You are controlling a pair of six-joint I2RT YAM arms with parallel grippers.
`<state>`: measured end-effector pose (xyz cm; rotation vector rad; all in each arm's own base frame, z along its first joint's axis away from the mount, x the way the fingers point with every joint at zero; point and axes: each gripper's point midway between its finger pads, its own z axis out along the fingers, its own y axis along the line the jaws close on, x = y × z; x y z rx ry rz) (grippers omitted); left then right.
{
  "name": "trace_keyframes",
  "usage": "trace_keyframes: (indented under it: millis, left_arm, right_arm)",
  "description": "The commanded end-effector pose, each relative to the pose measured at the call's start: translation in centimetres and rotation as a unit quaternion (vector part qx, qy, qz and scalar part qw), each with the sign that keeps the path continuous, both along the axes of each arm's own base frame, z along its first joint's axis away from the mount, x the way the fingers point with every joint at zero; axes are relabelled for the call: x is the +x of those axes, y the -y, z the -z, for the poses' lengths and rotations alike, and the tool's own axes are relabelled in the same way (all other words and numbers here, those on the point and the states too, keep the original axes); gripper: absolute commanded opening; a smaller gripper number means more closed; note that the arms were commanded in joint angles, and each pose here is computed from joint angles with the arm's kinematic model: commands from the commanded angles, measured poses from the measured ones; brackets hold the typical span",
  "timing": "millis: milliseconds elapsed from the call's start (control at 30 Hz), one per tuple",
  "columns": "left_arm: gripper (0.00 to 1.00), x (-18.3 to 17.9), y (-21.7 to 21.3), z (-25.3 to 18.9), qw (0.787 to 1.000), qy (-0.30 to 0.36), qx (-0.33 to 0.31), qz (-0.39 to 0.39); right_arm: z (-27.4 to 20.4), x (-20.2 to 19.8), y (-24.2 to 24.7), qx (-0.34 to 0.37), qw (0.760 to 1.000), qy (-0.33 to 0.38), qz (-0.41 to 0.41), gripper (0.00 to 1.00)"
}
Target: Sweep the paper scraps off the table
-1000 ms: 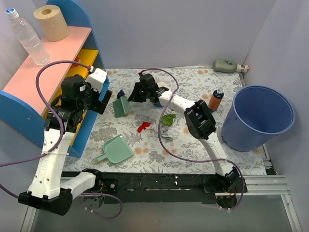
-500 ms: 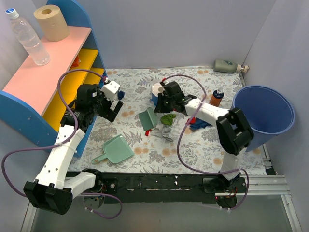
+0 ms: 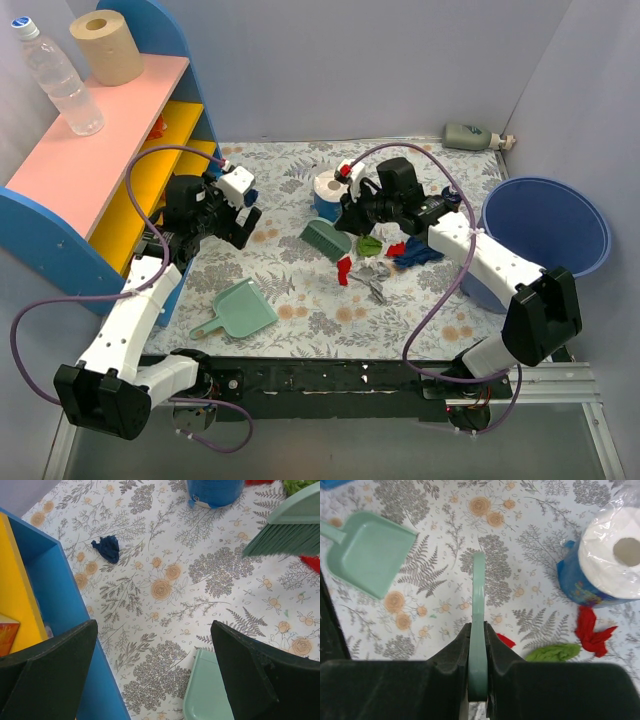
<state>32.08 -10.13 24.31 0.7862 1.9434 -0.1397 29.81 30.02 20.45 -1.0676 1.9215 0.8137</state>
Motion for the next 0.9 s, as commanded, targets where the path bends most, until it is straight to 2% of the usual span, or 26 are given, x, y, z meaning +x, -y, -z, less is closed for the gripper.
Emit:
trace_keyframes:
  millis: [0,67,167,467,533,600,767,867]
  left_arm:
    - [0.98,-0.3,0.4,0.3,1.000,-0.003,-0.016,0.004]
    - [0.98,-0.6,0.5,0.2,1.000,-0.005,-0.019,0.007]
    - [0.98,-0.9,0.5,0.4,1.000,-0.010,-0.018,0.009]
    - [0.98,-1.5,1.4,0.5,0.999,-0.019,-0.029,0.021]
    - [0.98,-1.5,1.6,0.4,0.999,-0.022,-0.033,0.024]
    - [0.98,-1.3,1.7,0.2,0.999,-0.020,-0.034,0.025]
    - [0.98,-0.7,1.6,-0.1,0.999,-0.019,-0.030,0.019]
    - [0.98,-0.5,0.9,-0.6,1.000,-0.013,-0.023,-0.002]
  right_arm:
    - [-0.1,1.4,1.4,-0.061,0.995,0.080,-0.023,0.01]
    - [0.9,2.5,2.8,-0.100,0.990,0.101,0.002,0.01]
    - [2.7,2.3,4.3,-0.143,0.983,0.118,-0.005,0.01]
    - [5.4,-2.8,8.1,-0.199,0.976,0.078,-0.043,0.01]
    - [5.0,-4.4,8.5,-0.195,0.977,0.064,-0.059,0.01]
    - [3.5,-5.1,8.2,-0.174,0.979,0.079,-0.069,0.01]
    - [-1.4,-3.5,5.3,-0.099,0.979,0.161,-0.072,0.01]
    - [-4.4,-2.3,2.3,-0.050,0.981,0.168,-0.084,0.01]
